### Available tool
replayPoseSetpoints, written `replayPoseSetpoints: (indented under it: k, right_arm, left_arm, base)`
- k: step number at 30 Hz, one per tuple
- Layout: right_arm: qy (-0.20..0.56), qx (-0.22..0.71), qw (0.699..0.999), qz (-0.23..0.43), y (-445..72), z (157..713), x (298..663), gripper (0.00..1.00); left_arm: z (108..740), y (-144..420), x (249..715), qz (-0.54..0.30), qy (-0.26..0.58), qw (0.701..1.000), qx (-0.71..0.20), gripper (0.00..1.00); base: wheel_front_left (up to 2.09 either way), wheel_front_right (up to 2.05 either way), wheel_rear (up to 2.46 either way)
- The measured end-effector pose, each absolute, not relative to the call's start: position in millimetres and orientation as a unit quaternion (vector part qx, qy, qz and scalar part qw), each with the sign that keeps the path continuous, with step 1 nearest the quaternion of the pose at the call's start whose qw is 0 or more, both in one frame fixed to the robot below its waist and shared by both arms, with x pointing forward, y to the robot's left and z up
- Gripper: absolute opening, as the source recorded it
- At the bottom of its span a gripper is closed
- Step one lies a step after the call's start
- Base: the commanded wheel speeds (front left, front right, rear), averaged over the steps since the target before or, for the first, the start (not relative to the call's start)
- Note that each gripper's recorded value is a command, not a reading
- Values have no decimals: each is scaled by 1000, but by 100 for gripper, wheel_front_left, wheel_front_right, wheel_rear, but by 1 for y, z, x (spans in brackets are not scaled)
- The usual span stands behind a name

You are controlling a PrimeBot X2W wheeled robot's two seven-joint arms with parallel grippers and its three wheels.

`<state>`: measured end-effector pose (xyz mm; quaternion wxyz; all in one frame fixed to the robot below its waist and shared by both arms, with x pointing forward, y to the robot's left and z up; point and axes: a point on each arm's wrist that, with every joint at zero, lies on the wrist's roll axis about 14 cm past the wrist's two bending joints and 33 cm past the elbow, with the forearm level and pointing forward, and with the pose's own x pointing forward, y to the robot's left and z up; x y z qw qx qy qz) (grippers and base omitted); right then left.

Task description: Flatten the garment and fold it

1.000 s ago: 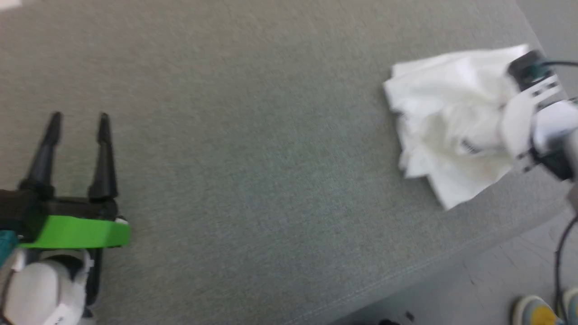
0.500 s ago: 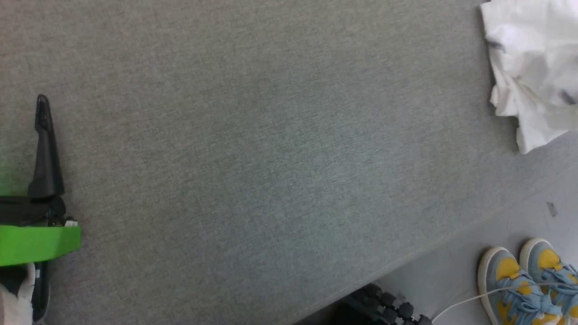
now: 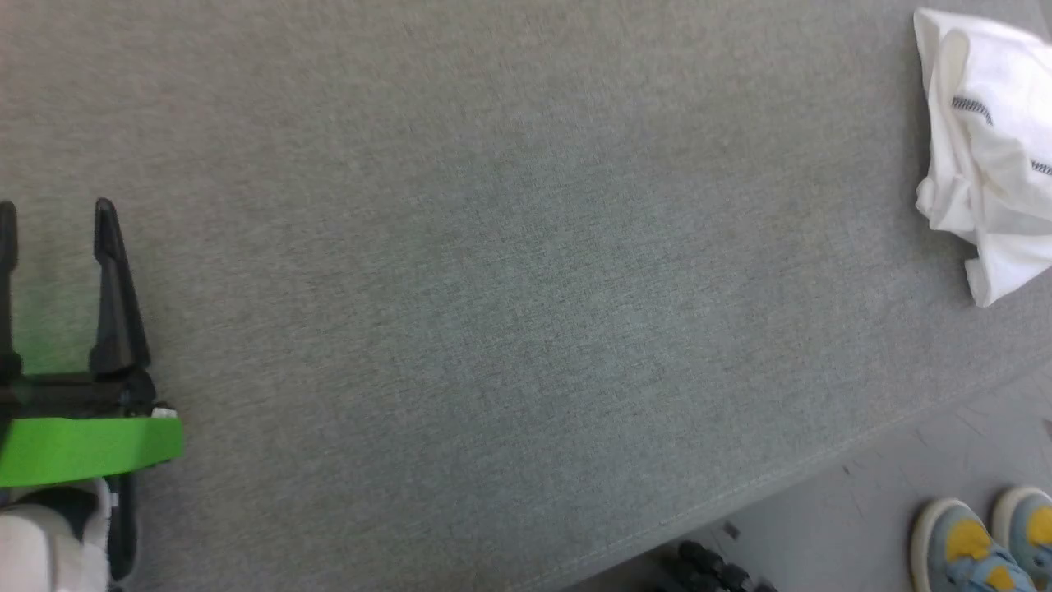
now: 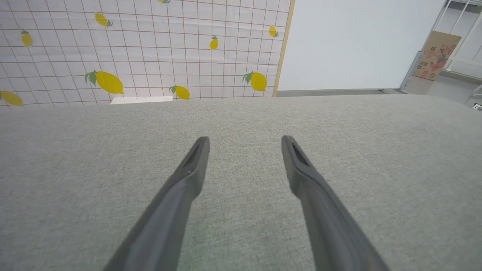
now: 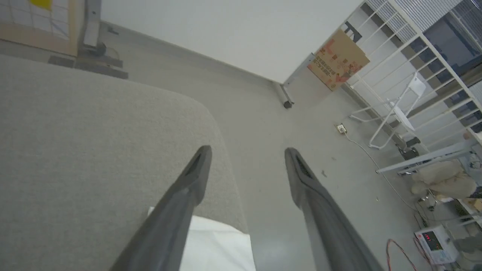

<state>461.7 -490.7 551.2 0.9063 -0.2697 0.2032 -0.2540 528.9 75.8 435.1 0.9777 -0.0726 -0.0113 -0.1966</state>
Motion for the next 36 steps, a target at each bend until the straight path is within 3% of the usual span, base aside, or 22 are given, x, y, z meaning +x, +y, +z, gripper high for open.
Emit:
replayPoseSetpoints:
  k: [4, 11, 17, 22, 26, 30, 36]
  right_arm:
    - [104, -243, 945, -192, -439, 588, 494, 100]
    - [-45, -196, 976, -85, -343, 652, 520, 100]
    - [-152, -104, 983, -23, -269, 673, 520, 100]
    - [-218, -17, 976, -12, -234, 672, 507, 100]
    - [-238, 16, 971, -16, -226, 662, 492, 100]
    - [-204, 77, 976, 0, -209, 623, 470, 100]
    - [-159, 95, 983, 12, -196, 588, 446, 100]
  left_arm:
    - [451, 85, 522, -172, -29, 981, -84, 100]
    - [484, 111, 505, -120, -58, 987, -95, 100]
    - [507, 145, 487, -66, -78, 990, -94, 100]
    - [527, 172, 472, -24, -96, 991, -92, 100]
    - [540, 189, 458, 1, -109, 990, -91, 100]
    - [549, 208, 435, 29, -114, 989, -85, 100]
    - [552, 213, 418, 38, -112, 990, -81, 100]
  base:
    - [0, 0, 0]
    - [0, 0, 0]
    - [0, 0, 0]
    - [0, 0, 0]
    - [0, 0, 0]
    - [0, 0, 0]
    - [0, 0, 0]
